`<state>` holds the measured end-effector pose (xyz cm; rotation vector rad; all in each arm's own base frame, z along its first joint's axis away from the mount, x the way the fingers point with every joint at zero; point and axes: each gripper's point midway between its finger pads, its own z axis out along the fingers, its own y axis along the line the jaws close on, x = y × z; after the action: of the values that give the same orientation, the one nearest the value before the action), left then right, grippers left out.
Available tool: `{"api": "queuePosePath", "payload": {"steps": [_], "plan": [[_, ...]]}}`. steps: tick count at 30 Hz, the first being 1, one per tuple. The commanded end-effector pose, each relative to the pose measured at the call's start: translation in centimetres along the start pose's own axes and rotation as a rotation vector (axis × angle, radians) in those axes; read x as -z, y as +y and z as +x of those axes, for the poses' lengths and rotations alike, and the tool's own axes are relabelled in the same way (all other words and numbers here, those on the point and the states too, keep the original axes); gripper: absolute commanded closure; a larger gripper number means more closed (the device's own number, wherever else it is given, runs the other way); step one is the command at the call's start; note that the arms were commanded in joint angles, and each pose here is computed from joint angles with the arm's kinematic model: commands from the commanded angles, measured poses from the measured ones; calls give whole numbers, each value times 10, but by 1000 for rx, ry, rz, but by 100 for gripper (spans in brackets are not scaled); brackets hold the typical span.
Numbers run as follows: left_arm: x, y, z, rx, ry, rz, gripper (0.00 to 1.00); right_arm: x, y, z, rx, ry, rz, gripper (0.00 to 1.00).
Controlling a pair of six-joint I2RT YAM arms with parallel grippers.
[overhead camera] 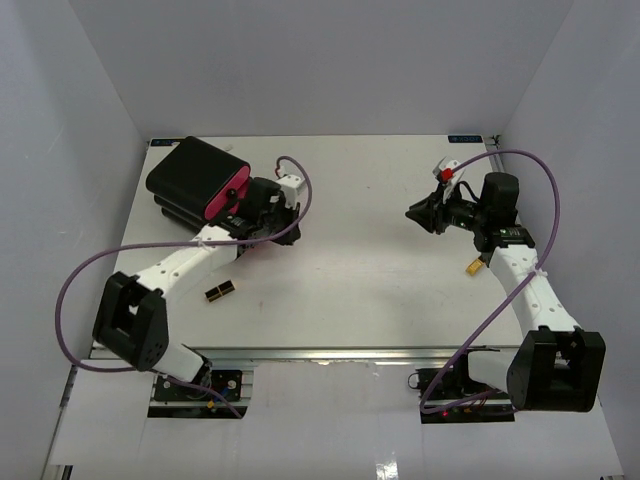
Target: Organize the makeup
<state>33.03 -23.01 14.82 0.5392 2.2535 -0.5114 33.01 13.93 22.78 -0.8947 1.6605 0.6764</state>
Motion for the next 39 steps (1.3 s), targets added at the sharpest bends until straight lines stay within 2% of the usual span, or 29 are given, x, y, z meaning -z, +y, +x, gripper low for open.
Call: {"api": "queuePosePath", "payload": {"steps": [1,9,14,16,17,20,22,25,39], "plan": [[-18,9,13,-100,118,-189,74,2,9,-27,15,-117,-71,70],[-44,56,30,-207,212,-452,69,3,10,-26,16,-112,-69,69],[-53,78,40,-258,257,-561,68,2,9,-24,12,-106,-69,68],[-55,86,39,-269,260,-614,64,2,9,-22,9,-102,-70,68],[-56,89,38,-272,260,-630,61,1,9,-22,9,-102,-72,68],[-54,102,29,-286,244,-731,31,1,9,-20,7,-100,-73,68],[-51,105,19,-310,229,-761,15,1,9,-20,5,-99,-75,68],[-47,112,8,-318,202,-803,2,0,8,-19,4,-97,-75,68],[-44,165,-10,-211,201,-847,2,5,-1,-15,-4,-93,-50,68]]}}
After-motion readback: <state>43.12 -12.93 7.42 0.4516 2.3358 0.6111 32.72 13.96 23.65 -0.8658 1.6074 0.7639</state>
